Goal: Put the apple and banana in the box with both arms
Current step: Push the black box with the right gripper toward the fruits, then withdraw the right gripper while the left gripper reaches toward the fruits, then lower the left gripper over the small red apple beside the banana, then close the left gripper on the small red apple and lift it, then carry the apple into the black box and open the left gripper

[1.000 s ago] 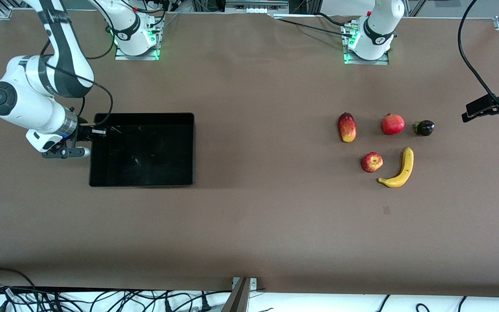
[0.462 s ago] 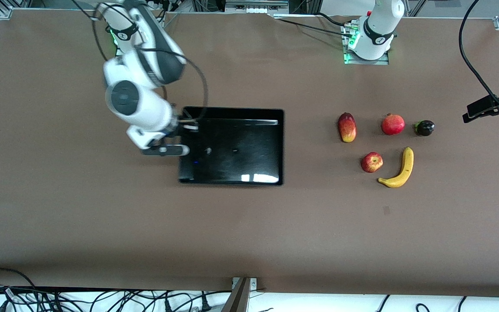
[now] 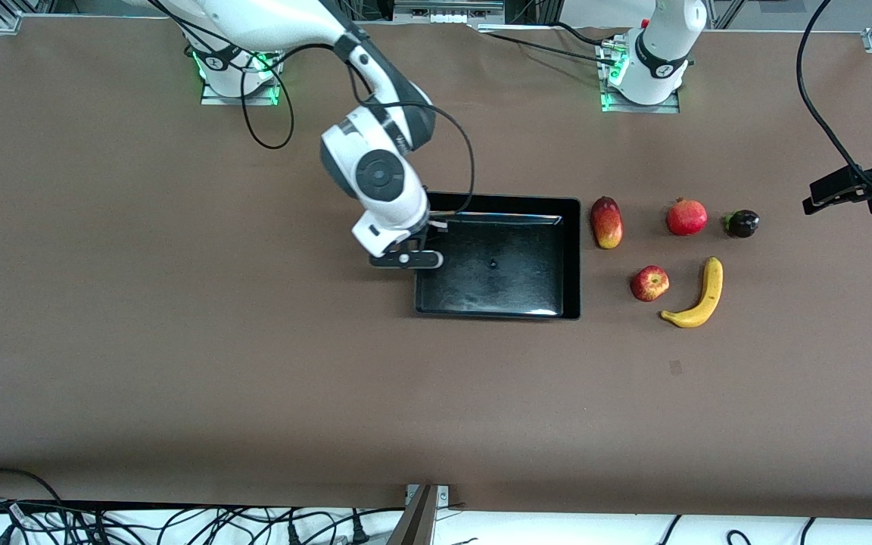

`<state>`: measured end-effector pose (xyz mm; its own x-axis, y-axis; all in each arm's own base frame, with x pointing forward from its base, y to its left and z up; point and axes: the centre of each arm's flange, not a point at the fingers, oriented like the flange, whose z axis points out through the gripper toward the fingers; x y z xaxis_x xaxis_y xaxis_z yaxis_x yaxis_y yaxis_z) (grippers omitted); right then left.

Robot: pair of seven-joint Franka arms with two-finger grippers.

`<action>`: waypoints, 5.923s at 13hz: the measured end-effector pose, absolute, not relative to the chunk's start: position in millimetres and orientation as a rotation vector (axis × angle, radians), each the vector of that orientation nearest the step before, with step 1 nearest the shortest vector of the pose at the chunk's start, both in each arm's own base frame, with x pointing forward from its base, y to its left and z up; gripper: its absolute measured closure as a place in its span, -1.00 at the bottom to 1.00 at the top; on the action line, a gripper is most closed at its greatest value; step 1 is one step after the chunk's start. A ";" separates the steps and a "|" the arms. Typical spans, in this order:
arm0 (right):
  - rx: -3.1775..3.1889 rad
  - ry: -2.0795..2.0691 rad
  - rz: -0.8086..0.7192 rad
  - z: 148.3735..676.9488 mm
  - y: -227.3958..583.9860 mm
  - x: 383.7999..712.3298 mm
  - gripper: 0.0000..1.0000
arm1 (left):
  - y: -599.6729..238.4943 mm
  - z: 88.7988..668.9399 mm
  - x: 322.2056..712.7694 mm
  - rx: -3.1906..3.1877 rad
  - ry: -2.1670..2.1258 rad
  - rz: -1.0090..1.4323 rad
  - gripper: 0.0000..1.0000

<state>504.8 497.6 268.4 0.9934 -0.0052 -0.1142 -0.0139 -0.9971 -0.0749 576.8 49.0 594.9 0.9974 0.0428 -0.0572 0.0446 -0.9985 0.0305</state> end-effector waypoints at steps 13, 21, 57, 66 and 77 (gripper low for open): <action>-3.129 0.190 0.013 395.7 428.1 557.7 -0.74 | -13.3 493.5 633.1 3.108 -0.085 -0.164 -1.00; -3.174 0.088 0.177 536.0 208.4 589.0 -1.00 | -15.6 479.5 636.6 3.167 -0.133 -0.203 -1.00; -3.155 -0.040 0.097 597.8 -38.3 544.9 -1.00 | -61.9 187.6 558.0 2.998 -0.914 -0.029 -0.46; -3.156 -0.043 0.053 600.4 -37.3 547.8 -1.00 | -201.1 327.6 552.5 2.971 -0.622 0.009 -0.32; -3.155 -0.040 0.054 600.4 -37.4 547.7 -1.00 | -400.8 234.0 480.8 2.986 -0.334 -0.086 -0.32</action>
<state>547.7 -37.4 600.4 0.9991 0.0253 -0.0345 0.0258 -0.9996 0.0140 480.8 -400.8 234.0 0.9738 -0.2238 -0.0416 -0.2160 -0.9662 0.1410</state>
